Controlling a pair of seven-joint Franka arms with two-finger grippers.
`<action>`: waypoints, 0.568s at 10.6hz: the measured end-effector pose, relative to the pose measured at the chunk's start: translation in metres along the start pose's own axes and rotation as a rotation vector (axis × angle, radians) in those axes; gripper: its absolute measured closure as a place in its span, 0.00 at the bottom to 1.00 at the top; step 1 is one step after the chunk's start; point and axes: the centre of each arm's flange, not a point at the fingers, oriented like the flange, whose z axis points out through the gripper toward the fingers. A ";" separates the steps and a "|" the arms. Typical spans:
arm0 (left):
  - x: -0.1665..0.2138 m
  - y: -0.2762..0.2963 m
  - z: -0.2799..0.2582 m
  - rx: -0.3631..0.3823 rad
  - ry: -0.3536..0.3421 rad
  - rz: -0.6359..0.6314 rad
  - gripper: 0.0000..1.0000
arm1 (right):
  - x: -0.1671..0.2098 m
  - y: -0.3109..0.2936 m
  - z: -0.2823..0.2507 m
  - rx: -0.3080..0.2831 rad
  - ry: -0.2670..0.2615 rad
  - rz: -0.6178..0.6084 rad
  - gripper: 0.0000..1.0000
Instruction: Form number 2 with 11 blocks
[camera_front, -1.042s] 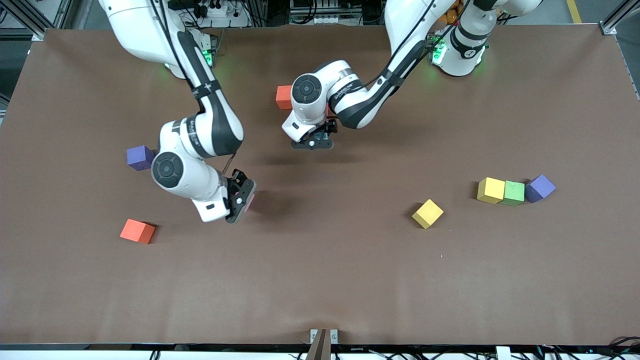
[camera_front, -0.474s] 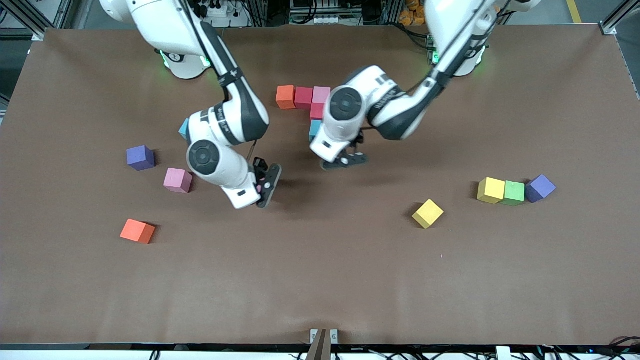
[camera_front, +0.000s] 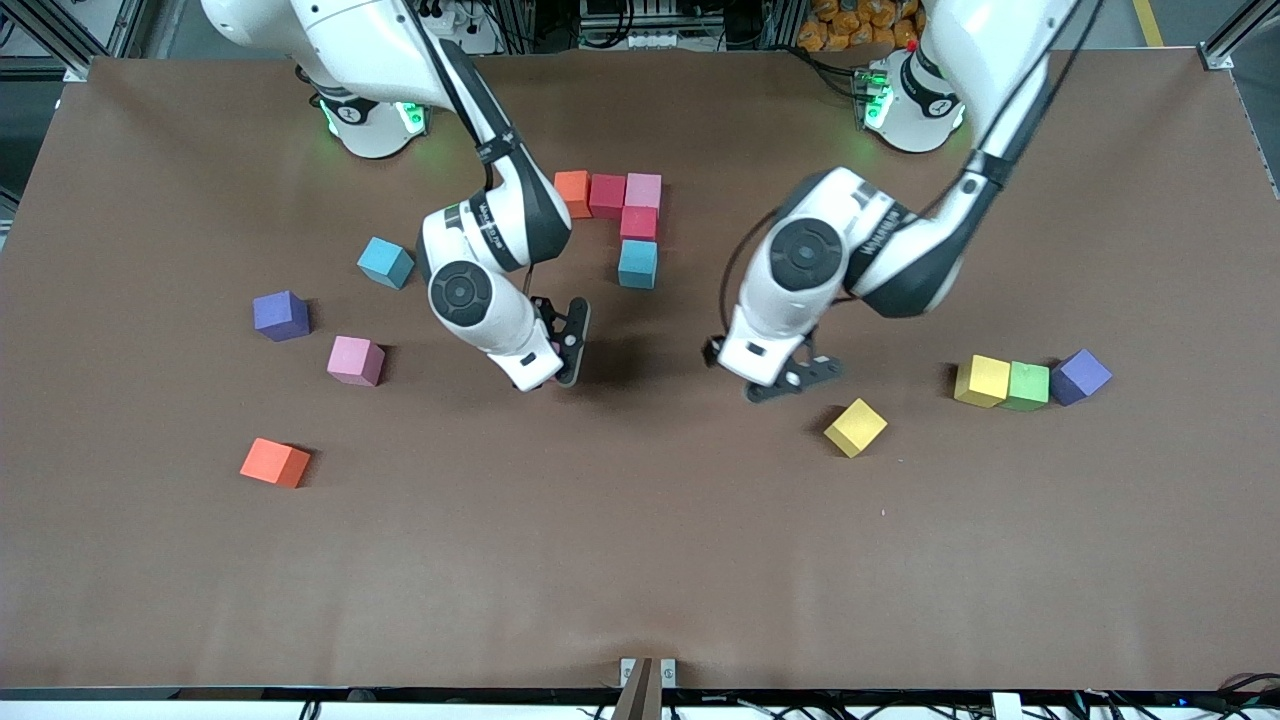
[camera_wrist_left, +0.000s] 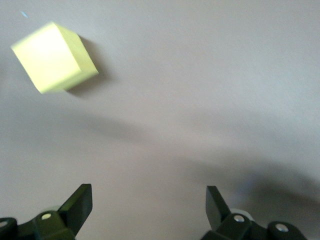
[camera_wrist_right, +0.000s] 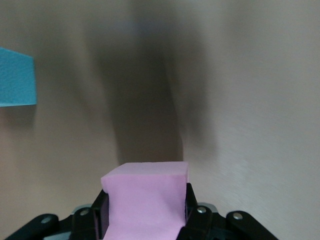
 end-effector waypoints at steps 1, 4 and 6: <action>0.020 -0.020 0.001 0.004 0.000 0.030 0.00 | 0.007 -0.012 0.006 0.002 0.003 -0.016 0.41; 0.084 -0.097 0.016 0.031 -0.014 0.042 0.00 | 0.018 -0.047 0.020 0.000 0.020 -0.038 0.41; 0.103 -0.124 0.026 0.052 -0.019 0.003 0.00 | 0.017 -0.066 0.021 0.012 0.021 -0.056 0.41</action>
